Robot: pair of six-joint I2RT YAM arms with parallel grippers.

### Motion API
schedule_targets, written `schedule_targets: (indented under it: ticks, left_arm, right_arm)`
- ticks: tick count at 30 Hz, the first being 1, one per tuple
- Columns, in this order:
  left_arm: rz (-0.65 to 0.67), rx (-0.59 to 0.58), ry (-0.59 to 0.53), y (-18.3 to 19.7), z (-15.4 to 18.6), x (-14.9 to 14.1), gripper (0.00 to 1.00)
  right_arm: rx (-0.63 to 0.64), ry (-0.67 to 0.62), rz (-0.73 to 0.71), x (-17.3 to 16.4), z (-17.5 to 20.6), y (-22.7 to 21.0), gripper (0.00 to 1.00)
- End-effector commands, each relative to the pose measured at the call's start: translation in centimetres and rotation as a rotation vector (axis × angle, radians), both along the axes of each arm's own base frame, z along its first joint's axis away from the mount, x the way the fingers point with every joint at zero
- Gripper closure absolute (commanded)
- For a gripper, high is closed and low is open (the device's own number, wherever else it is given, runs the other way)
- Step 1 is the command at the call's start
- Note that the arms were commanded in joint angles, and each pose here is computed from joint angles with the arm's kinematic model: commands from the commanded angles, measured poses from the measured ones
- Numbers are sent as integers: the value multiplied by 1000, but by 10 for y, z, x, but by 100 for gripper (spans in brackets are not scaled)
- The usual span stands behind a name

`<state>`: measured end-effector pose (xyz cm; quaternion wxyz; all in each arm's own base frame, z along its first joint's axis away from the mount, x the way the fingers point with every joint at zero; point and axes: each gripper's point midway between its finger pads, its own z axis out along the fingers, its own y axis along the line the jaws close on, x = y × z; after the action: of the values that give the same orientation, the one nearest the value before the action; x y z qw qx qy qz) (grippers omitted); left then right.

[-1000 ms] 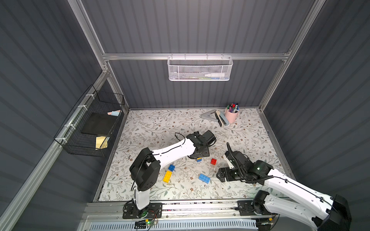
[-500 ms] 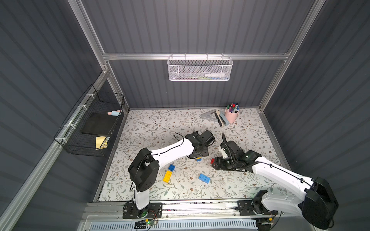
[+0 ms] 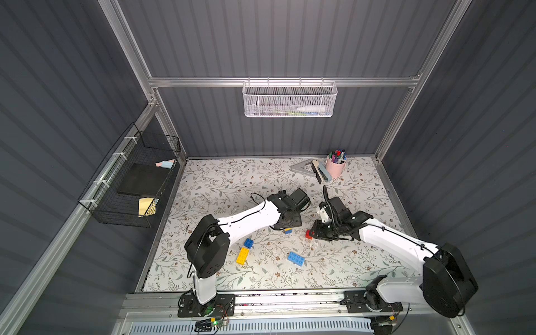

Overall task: Assemble a spoon with lego
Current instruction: Assemble the lego brick with the lego brick.

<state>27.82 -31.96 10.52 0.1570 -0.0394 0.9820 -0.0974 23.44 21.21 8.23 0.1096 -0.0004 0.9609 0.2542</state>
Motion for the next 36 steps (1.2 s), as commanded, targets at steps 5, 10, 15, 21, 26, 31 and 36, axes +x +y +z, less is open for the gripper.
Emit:
schedule_targets:
  ticks: [5, 10, 15, 21, 26, 31, 36]
  left_arm:
    - [17, 100, 98, 26, -29, -17, 36]
    - [18, 95, 89, 24, -27, -15, 36]
    - [18, 87, 80, 24, -22, -14, 36]
    - [11, 82, 77, 22, -20, -13, 36]
    - [10, 81, 76, 21, -20, -12, 36]
    - [5, 80, 74, 20, -18, -12, 36]
    - [1, 81, 73, 20, -17, -11, 36]
  right_arm:
    - [178, 83, 66, 34, 2, 46, 97]
    - [223, 159, 66, 53, -15, 68, 100]
    - [254, 198, 48, 60, -27, 78, 100]
    - [280, 218, 47, 57, -35, 82, 100]
    - [282, 232, 59, 47, -39, 84, 100]
    - [277, 244, 61, 38, -44, 84, 100]
    - [279, 242, 63, 32, -43, 84, 100]
